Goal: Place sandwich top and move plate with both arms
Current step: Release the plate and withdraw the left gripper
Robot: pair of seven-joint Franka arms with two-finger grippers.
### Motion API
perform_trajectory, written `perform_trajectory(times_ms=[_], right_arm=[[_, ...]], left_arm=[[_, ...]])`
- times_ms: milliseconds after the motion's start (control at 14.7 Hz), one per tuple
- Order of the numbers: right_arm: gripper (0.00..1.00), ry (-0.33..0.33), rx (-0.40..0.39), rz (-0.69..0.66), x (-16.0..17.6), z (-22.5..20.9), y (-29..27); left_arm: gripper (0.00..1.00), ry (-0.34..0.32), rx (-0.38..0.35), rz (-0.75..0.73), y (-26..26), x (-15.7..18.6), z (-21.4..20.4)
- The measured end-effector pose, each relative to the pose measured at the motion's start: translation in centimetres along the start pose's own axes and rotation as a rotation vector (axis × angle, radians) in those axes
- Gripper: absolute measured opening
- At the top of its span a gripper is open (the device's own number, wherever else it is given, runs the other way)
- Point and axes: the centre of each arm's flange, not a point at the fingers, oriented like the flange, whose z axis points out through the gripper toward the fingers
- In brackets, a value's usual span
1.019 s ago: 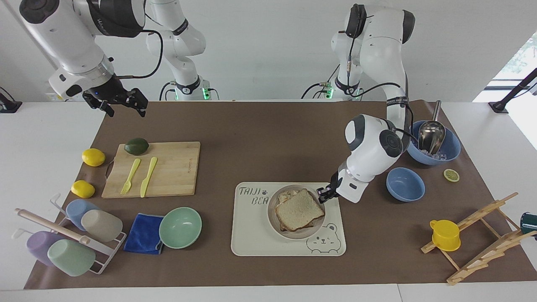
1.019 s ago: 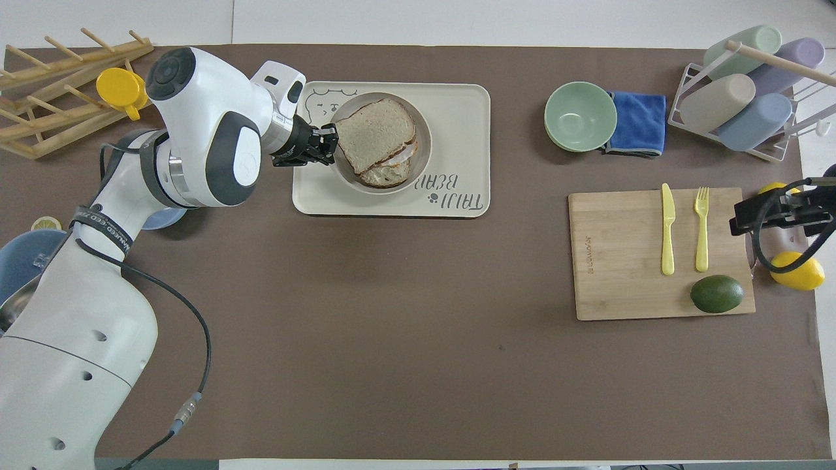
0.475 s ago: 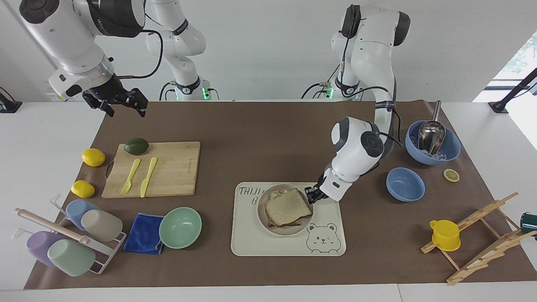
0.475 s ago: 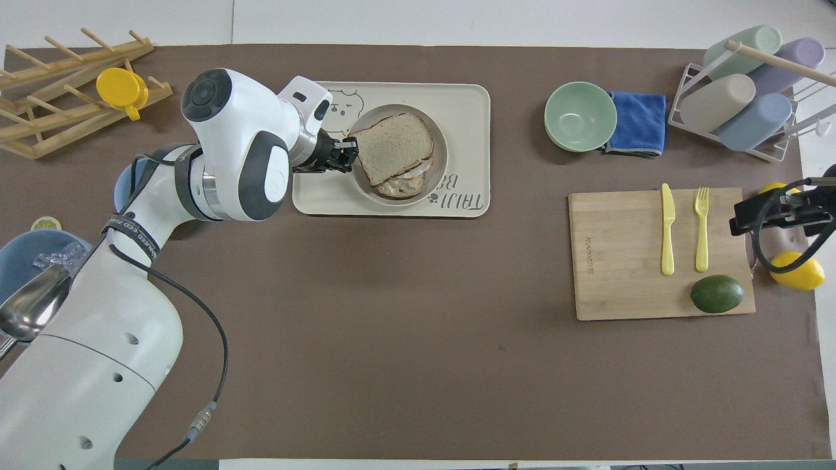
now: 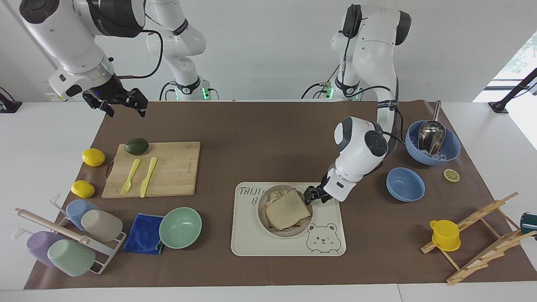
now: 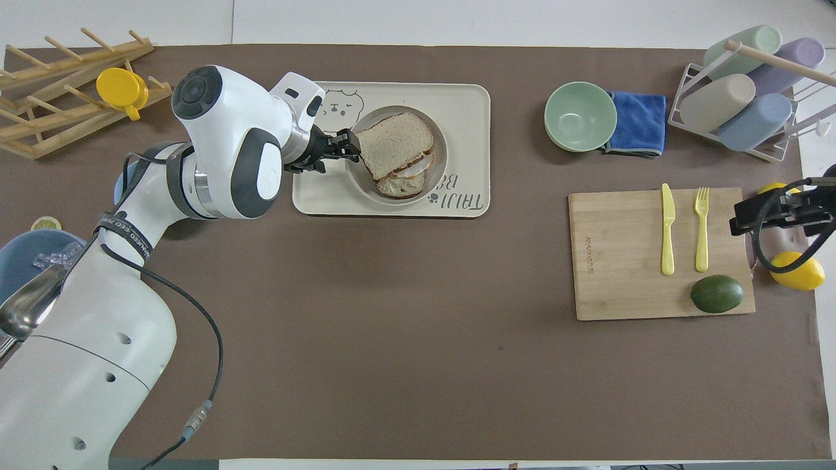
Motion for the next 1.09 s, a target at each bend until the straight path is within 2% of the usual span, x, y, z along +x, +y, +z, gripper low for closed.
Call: perform_trajectory(times_ms=[68,136,272,408,679,883,1087], right_arm=[[1.0,0.0,0.0,0.0,0.0,0.0,0.0],[1.0,0.0,0.0,0.0,0.0,0.0,0.0],[1.0,0.0,0.0,0.0,0.0,0.0,0.0],[1.0,0.0,0.0,0.0,0.0,0.0,0.0],[1.0,0.0,0.0,0.0,0.0,0.0,0.0],[1.0,0.0,0.0,0.0,0.0,0.0,0.0],[1.0,0.0,0.0,0.0,0.0,0.0,0.0]], left_arm=[[0.95,0.008,0.003,-0.007,-0.5,0.4,-1.0],[1.0,0.018,0.007,-0.017,-1.1,0.9,-2.7],[1.0,0.03,0.021,-0.048,-3.2,1.6,-7.9],[1.0,0.051,0.068,-0.057,-5.8,1.7,-13.9],[1.0,0.066,0.169,-0.043,-8.5,-0.5,-22.9],[1.0,0.037,0.222,-0.022,-9.6,-3.2,-27.9],[1.0,-0.016,0.243,-0.006,-11.3,-6.2,-32.4]])
